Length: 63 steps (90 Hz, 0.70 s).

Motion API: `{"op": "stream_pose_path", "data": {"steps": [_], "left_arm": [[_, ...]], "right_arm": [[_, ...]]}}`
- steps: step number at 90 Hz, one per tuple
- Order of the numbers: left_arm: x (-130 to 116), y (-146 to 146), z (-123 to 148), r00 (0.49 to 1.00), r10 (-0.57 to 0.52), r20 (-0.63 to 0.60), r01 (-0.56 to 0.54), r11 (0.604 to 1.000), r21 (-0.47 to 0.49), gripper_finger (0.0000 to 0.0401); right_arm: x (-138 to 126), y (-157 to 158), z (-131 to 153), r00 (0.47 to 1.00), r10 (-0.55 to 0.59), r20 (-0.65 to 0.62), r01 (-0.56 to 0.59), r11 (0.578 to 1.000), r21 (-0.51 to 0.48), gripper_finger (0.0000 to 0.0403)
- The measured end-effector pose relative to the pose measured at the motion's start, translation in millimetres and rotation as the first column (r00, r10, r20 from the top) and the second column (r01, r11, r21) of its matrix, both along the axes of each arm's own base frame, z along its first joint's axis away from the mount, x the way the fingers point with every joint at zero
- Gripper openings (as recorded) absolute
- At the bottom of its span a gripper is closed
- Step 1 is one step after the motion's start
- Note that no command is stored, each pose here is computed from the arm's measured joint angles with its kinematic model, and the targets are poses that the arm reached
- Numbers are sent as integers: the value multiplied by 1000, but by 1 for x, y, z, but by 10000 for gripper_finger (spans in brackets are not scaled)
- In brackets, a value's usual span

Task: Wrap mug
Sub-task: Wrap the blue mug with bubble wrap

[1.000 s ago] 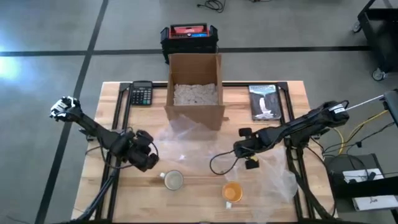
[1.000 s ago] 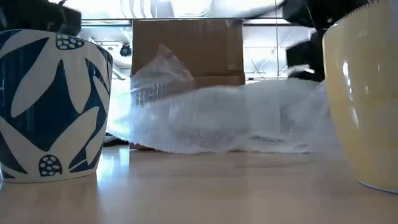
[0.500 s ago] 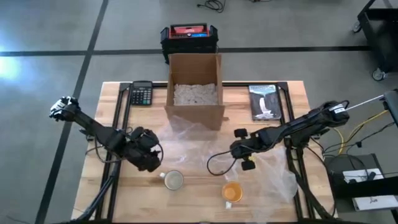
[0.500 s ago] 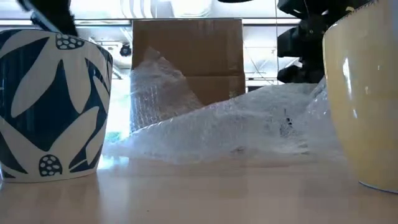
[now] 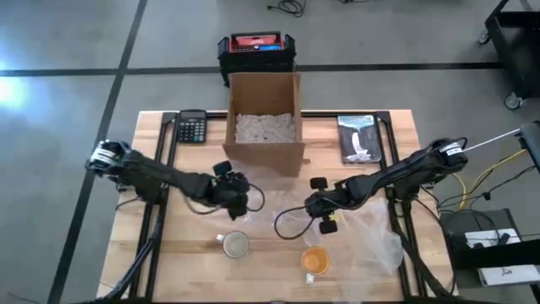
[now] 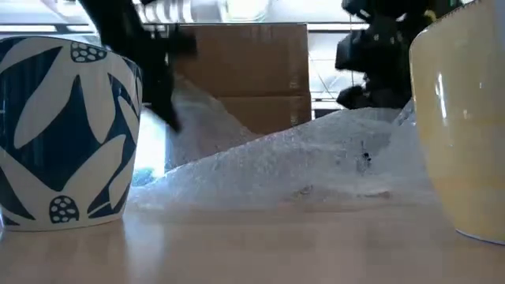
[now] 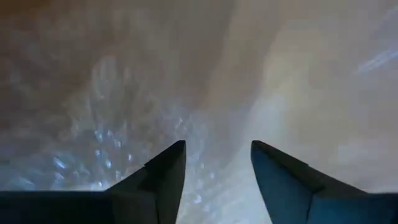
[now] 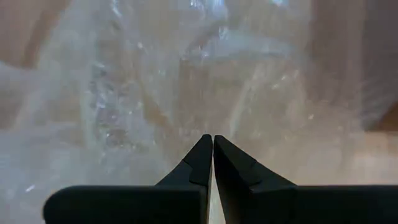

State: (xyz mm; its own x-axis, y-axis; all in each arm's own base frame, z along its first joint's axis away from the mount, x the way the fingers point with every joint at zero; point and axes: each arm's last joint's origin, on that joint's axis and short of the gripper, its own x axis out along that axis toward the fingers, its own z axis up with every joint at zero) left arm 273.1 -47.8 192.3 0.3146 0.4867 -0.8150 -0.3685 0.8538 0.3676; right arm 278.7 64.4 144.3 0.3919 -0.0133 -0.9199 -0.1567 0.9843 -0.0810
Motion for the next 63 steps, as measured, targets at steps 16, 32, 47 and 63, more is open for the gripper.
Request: {"op": "stream_pose_path", "data": {"steps": [16, 32, 47, 63], "left_arm": [[-15, -12, -20, 984, 110, -137, -121, 990, -74, 109], [-46, -38, -31, 969, 210, -129, -231, 957, -177, 75], [-76, -56, -34, 960, 265, -90, -279, 931, -235, 57], [-93, -57, -19, 950, 311, 11, -292, 904, -313, 55]], "right_arm": [[0, 0, -20, 995, 3, -95, -5, 1000, -24, 0], [0, 0, -22, 992, 69, -105, -76, 995, -59, 0], [8, 1, -3, 990, 133, -41, -137, 986, -91, 0], [26, 5, 27, 990, 123, 69, -118, 990, -75, 0]]}}
